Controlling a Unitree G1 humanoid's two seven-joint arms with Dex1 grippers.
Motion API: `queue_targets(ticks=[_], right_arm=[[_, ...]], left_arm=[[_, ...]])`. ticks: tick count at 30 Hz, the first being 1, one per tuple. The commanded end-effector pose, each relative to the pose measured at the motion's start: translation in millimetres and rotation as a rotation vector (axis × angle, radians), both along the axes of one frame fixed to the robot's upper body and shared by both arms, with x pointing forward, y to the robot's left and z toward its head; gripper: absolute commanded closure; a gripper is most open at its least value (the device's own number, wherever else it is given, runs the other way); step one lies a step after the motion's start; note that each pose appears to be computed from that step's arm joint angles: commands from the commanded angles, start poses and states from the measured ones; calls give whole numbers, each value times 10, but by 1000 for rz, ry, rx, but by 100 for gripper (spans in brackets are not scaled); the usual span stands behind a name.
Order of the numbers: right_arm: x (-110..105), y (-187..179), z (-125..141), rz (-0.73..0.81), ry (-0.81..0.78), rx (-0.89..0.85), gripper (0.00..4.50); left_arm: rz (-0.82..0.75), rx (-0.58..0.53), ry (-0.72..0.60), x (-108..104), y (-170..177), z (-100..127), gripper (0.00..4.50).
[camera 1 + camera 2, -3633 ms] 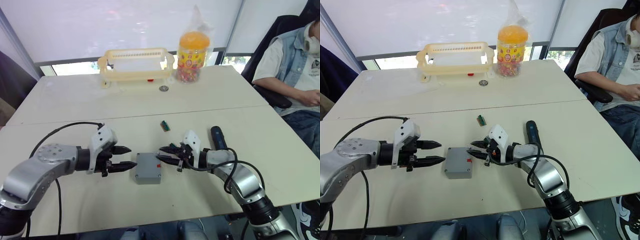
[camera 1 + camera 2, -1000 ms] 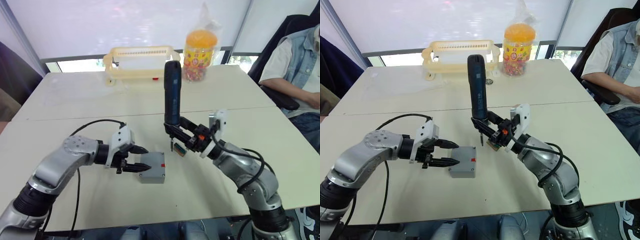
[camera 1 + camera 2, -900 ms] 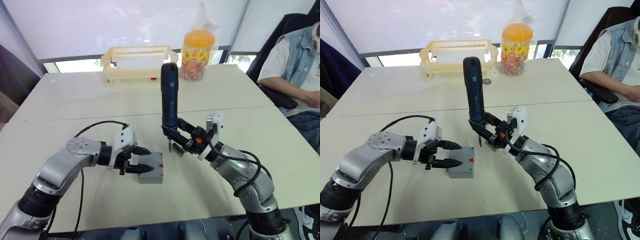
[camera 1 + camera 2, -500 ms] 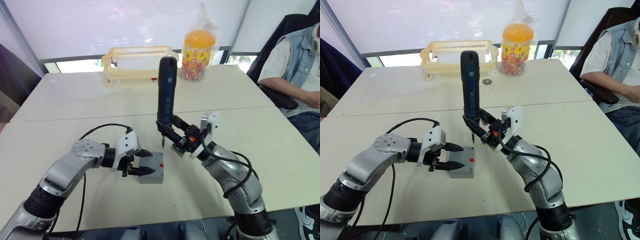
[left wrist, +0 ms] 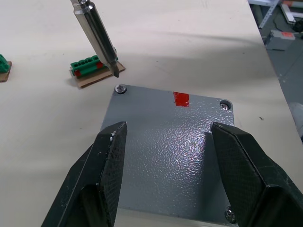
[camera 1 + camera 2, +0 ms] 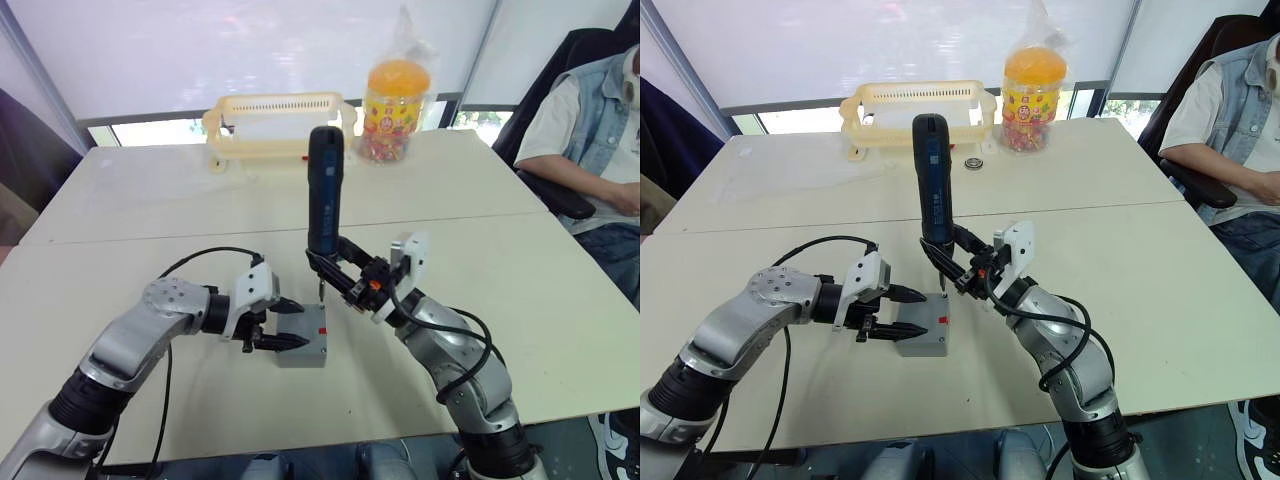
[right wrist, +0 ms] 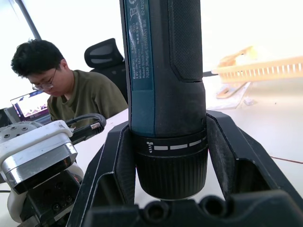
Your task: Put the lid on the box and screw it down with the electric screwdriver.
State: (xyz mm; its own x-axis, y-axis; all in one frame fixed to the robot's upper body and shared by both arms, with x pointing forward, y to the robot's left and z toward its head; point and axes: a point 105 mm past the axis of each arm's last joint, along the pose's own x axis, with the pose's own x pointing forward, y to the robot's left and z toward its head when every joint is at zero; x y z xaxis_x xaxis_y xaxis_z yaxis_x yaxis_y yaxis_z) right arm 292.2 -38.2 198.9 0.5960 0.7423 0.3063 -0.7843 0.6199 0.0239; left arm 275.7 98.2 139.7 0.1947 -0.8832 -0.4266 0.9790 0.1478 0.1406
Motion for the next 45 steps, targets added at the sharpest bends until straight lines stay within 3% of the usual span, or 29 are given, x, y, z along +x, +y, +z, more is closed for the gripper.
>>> queue_targets(ticks=[1,19,45], right_arm=[[-60,-11,142,4,-74,35,275],[-59,27,133,-2,-71,44,275],[-17,20,-192,-42,-74,-41,275]], left_arm=[[20,28,26,-2,39,-88,163],[27,30,29,-12,22,-112,163],[34,52,33,-8,38,-171,163]])
